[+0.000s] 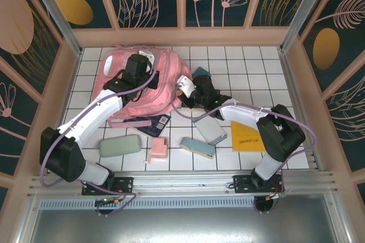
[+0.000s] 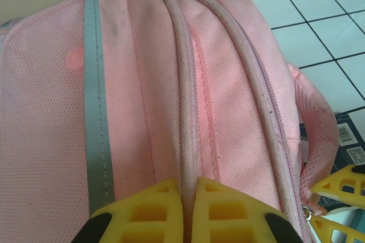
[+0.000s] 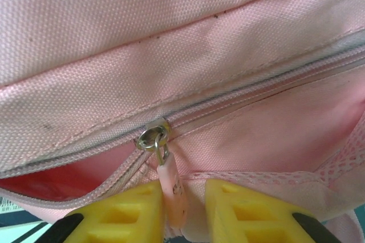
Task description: Pack books, pencil case, and school supplies into a backpack
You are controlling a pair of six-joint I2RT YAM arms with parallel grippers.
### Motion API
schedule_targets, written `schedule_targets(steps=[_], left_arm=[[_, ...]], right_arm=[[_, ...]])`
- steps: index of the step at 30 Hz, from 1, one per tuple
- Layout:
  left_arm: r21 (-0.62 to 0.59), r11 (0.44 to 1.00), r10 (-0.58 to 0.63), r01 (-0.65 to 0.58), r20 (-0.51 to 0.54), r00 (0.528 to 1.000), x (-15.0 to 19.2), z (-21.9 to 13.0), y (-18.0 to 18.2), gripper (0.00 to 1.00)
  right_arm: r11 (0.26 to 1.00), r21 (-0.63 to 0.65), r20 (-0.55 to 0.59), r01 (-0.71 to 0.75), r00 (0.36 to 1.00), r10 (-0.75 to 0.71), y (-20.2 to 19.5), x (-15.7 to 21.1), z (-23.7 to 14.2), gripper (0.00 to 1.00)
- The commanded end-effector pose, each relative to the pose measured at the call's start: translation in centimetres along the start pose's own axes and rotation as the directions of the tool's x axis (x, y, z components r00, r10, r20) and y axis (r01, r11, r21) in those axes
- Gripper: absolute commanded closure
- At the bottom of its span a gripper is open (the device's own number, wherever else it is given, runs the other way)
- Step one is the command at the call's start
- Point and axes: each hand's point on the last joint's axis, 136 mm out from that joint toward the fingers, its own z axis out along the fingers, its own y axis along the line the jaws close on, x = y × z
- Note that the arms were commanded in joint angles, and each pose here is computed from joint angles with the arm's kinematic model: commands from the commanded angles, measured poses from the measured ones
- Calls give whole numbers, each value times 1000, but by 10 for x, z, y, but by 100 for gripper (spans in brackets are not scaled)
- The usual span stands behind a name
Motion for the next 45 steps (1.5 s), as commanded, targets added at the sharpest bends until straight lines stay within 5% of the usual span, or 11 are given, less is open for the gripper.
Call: schedule_targets(steps=[1,10,17,32,36,45], left_arm=[[88,996,-5,-8,149,989,-39,-28,-18,100],[108,994,-4,-12,150,989,-38,-29,-21,100],[111,994,5,-22,153,988,-37,-29,-22,100],[135,989,47,-62,107,993,-24,-14,-31,100],[124,990,59,-71,100,993,-21,-12,-30,100],[130,984,111,-122,89,990,-15,-7,-39,100]], right_arm=[[999,44,67,-2,998,-1,-10,-21,-1,72],[995,95,14,30,999,-31,-18,-15,11,70],[989,131,-48,66,997,-60,-30,-13,20,100],[967,237,-38,90,996,-83,-92,-50,-17,100],[972,180,-51,152,988,-145,-83,-52,-16,100],[917,325,-83,231,973,-215,-130,-71,-17,100]])
